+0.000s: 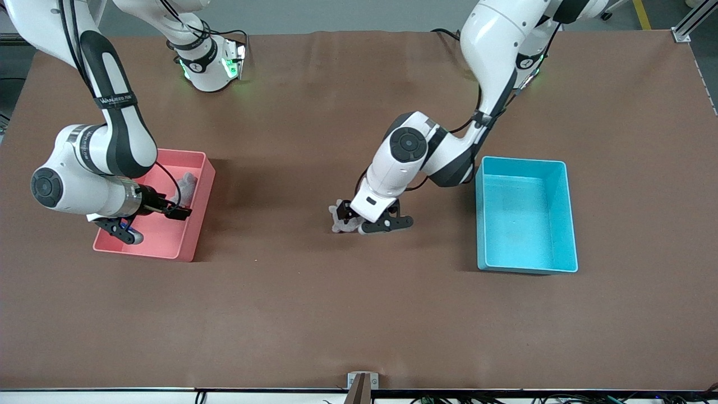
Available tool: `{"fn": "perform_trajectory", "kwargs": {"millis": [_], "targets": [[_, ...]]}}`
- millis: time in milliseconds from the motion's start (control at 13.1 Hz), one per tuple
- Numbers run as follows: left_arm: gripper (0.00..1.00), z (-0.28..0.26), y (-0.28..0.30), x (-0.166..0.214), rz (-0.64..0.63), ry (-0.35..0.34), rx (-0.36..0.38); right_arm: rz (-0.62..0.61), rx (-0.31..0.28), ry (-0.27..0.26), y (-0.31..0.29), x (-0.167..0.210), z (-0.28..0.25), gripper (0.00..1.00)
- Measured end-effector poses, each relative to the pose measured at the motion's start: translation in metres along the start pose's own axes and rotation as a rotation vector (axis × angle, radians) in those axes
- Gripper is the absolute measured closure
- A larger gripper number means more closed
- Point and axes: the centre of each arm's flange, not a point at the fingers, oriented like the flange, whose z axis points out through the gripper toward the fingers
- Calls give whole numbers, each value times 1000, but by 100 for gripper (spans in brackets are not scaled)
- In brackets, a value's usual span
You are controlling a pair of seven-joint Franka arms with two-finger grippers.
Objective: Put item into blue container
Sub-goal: 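Carry the plush toward the blue box while the right gripper grasps another plush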
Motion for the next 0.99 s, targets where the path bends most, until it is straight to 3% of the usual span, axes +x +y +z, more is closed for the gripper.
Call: {"fn": "perform_trajectory", "kwargs": {"millis": [612,994], "targets": [[0,35,3,-21,24,-21,16,21,-8,5,60,3,49,0],[0,57,-5,-19,16,-8,8,18,-18,-19,61,-3,62,0]]}}
